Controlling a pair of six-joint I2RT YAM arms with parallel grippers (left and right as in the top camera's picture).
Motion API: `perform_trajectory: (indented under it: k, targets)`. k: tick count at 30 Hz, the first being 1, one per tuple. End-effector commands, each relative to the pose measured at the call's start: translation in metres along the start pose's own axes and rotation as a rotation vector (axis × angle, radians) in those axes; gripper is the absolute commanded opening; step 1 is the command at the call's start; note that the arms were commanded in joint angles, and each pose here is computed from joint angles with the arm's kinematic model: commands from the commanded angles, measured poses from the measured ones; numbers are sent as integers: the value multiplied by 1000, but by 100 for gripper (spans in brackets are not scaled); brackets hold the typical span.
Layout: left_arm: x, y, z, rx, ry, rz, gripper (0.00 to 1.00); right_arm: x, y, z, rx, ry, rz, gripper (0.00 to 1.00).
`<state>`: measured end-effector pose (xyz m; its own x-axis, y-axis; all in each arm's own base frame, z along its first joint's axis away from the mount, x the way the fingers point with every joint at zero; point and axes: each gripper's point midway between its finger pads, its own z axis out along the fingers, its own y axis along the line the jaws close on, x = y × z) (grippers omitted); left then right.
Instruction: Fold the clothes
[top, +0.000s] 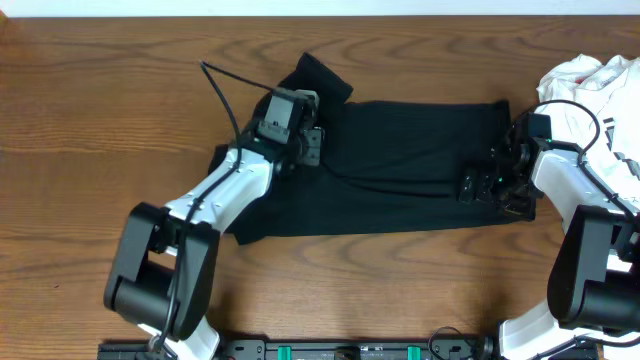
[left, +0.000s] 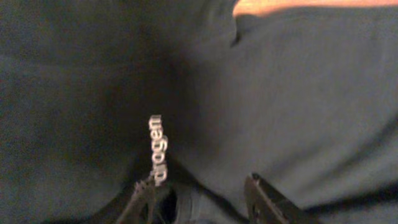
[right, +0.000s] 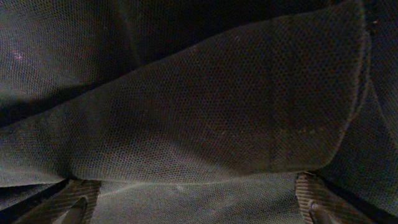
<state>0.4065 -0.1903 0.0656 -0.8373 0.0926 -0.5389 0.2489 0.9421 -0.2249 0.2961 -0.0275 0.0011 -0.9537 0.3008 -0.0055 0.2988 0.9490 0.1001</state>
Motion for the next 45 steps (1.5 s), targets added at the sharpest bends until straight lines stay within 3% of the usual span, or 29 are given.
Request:
perform_trajectory:
  k: [1, 9, 17, 21, 33, 37, 45]
  targets:
    - [-18, 9, -27, -62, -17, 58, 53, 4, -5, 5, 15, 18, 15, 99]
    - [17, 53, -60, -163, 158, 35, 61, 4, -5, 5, 15, 18, 15, 99]
    - [39, 81, -51, -202, 269, 205, 60, 4, -5, 5, 15, 18, 15, 99]
    - [53, 91, -45, -222, 344, 291, 44, 4, -5, 5, 15, 18, 15, 99]
    - [62, 93, -38, -213, 386, 328, 42, 3, -5, 5, 15, 15, 15, 99]
    - [67, 94, -36, -212, 394, 328, 33, 3, -5, 5, 15, 15, 15, 99]
    - [71, 95, -33, -210, 395, 339, 33, 3, -5, 5, 15, 15, 15, 99]
